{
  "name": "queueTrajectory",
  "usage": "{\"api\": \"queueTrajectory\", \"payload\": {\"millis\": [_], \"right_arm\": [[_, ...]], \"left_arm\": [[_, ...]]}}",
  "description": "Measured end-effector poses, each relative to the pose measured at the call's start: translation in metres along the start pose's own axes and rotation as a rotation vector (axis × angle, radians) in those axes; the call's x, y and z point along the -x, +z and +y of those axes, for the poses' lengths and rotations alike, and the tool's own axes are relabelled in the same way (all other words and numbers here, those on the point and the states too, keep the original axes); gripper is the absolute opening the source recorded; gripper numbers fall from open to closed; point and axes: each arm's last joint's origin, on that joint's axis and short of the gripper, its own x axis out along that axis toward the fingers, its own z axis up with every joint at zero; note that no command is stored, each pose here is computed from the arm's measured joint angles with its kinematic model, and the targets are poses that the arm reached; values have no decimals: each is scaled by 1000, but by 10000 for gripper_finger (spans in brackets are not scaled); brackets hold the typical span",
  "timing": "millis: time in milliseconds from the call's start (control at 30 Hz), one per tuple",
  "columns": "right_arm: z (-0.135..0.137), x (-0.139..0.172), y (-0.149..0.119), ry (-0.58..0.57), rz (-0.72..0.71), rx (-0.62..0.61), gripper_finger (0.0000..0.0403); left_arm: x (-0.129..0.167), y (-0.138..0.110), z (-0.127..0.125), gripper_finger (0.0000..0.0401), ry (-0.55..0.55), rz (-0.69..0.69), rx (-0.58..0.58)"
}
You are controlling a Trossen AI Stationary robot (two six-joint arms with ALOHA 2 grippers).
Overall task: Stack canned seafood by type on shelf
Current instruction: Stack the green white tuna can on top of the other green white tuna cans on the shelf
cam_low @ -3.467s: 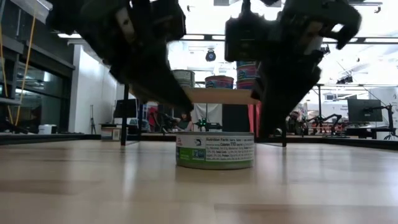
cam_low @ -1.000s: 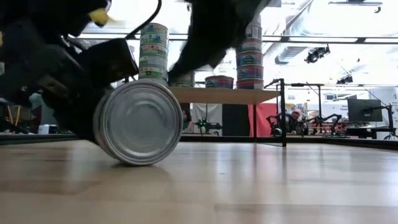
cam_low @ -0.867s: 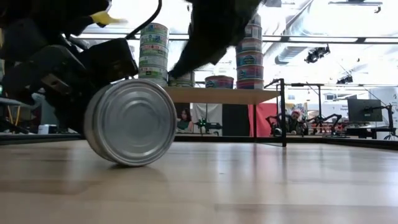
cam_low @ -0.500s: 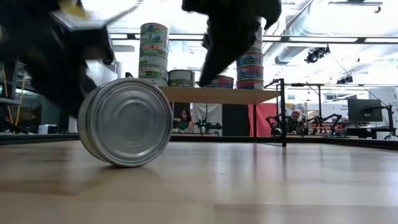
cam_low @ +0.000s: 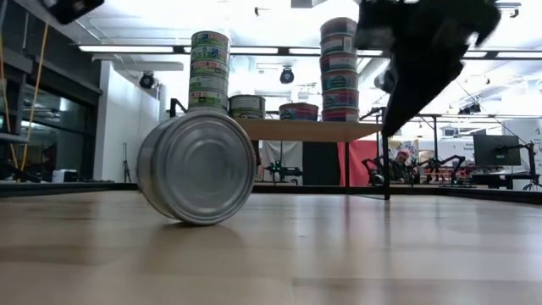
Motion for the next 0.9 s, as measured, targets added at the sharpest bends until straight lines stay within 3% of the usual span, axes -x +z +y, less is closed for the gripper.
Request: {"api": "queueTrajectory", "payload": {"millis": [100, 233, 400, 500, 700, 900], "right_arm": [[1, 10, -10, 67, -91, -104, 0], [2, 17, -16, 57, -125, -176, 0], [6, 18, -24, 39, -82, -170, 0], [9, 20, -35, 11, -22, -126, 0], [13, 21, -62, -84, 75, -71, 0], [15, 16, -77, -105, 84, -72, 0]], "left_arm": [[4, 18, 3, 8, 1, -28, 33], [4, 38, 9, 45, -77, -23, 14], [-6, 53, 7, 133, -173, -102, 71], [-21, 56, 0, 190, -154, -69, 135], [-60, 74, -27, 267, -67, 47, 197], [-96, 84, -17, 282, 267, 112, 260]]}}
